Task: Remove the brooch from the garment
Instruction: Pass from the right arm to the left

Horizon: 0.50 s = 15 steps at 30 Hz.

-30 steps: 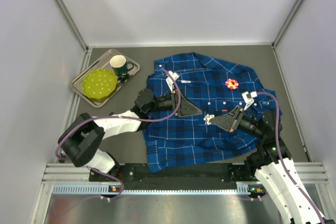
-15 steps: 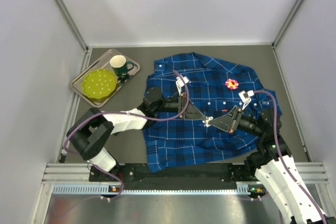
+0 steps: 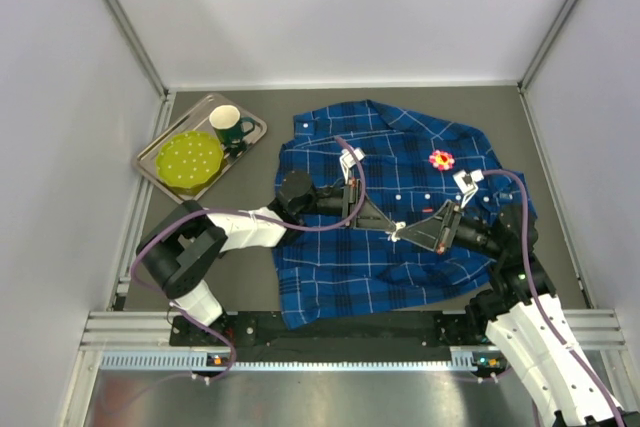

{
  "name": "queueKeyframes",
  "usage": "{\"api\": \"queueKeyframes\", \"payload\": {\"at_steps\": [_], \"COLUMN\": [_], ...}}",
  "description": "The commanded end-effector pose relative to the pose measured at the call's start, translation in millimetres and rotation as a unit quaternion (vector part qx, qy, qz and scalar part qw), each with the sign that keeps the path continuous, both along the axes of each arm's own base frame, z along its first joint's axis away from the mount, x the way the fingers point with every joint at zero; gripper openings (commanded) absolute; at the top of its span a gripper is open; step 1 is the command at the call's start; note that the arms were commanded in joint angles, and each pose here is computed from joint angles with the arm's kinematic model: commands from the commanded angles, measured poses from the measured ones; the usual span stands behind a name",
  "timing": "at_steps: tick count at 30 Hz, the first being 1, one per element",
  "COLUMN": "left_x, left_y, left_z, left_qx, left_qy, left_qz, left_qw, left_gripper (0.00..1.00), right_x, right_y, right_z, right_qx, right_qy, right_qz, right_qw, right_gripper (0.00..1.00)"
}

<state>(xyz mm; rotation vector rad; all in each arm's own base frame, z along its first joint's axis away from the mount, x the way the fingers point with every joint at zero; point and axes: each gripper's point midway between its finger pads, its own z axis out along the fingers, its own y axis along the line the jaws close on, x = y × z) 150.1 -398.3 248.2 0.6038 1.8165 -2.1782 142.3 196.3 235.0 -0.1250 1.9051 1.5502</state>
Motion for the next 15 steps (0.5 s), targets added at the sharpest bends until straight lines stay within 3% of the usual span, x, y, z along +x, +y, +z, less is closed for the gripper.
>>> {"api": "queueKeyframes", "payload": {"at_steps": [1, 6, 10, 15], "left_x": [-2, 3, 5, 6], "left_y": [-2, -1, 0, 2], "left_z": [30, 30, 28, 32], "left_qx": [-0.049, -0.044, -0.038, -0.047], "left_qy": [-0.048, -0.046, -0.038, -0.032], "left_qz": [0.0, 0.021, 0.036, 0.039], "left_qw": [0.998, 0.998, 0.998, 0.998], "left_gripper": [0.11, 0.0, 0.0, 0.0], "right_x": [1, 5, 8, 1], "right_y": [0, -3, -7, -7], "right_z": [16, 8, -5, -6], "right_qx": [0.002, -0.005, -0.009, -0.01], "right_qy": [-0.035, -0.017, 0.01, 0.008], "right_qz": [0.003, -0.016, -0.043, -0.037], "right_qw": [0.999, 1.0, 0.999, 0.999], "right_gripper": [0.0, 0.0, 0.18, 0.23]}}
